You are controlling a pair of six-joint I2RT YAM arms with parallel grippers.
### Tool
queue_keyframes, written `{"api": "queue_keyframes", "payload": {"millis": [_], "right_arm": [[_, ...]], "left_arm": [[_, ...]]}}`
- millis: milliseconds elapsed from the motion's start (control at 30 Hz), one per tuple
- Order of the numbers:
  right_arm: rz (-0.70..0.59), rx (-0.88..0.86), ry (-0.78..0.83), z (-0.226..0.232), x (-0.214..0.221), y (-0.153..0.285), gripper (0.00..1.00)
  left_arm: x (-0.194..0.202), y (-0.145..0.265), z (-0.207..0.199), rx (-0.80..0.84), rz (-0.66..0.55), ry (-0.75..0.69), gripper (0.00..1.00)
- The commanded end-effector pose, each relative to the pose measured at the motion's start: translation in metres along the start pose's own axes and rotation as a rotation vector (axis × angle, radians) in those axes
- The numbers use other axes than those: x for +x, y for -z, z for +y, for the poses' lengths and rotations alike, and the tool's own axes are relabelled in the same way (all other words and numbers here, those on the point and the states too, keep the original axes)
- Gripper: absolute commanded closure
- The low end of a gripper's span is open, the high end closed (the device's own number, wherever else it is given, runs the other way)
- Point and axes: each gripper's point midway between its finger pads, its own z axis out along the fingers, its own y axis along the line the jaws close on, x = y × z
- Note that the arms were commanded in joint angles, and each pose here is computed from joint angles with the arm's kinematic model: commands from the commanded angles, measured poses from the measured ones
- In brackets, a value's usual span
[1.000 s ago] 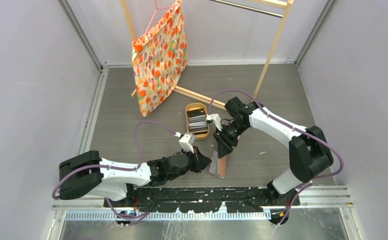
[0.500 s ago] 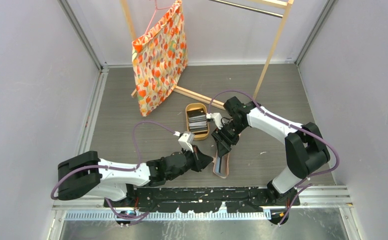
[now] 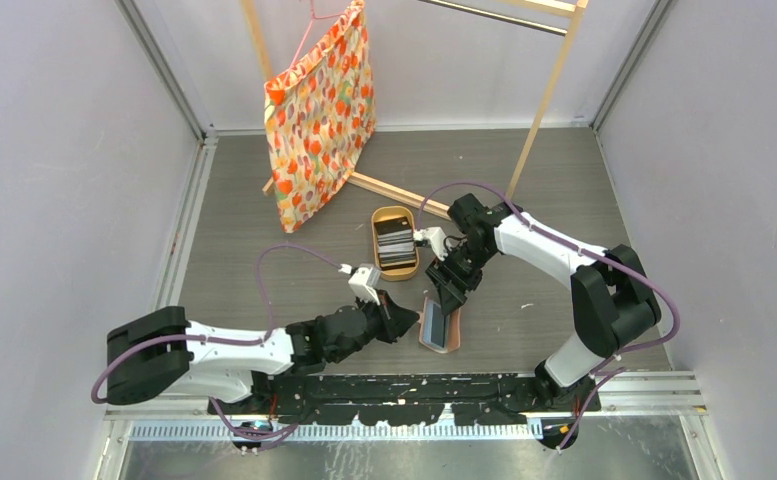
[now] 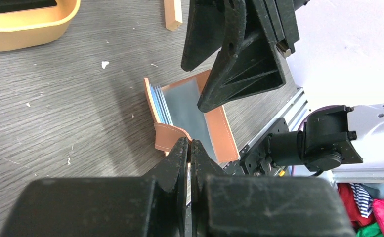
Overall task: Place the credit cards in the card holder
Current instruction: Open the card holder at the center of the board.
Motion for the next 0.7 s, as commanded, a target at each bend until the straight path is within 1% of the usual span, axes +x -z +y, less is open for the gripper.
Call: {"api": "queue_keyframes", "payload": {"millis": [0, 267, 367, 500, 667], "right_arm": [[0.009, 0.038, 0.049, -0.006, -0.006, 0.007, 0.37], [0.068, 0.113, 0.042, -0.023, 0.004, 0.005, 0.43], [0.075, 0.125, 0.044, -0.025, 0.006, 0.006, 0.43], [0.093, 0.122, 0.037, -0.026, 0.008, 0.003, 0.44], [0.117, 0.093, 0.006, -0.026, 0.011, -0.005, 0.5]], "left_arm": [[-0.016, 0.003, 0.0, -0.005, -0.066, 0.014, 1.0], [-0.023, 0.013, 0.004, -0.011, -0.091, 0.01, 1.0], [-0.026, 0.017, 0.007, -0.02, -0.1, 0.01, 1.0], [-0.024, 0.022, 0.016, -0.046, -0.094, 0.006, 1.0], [-0.016, 0.023, 0.027, -0.072, -0.08, 0.026, 1.0]]}}
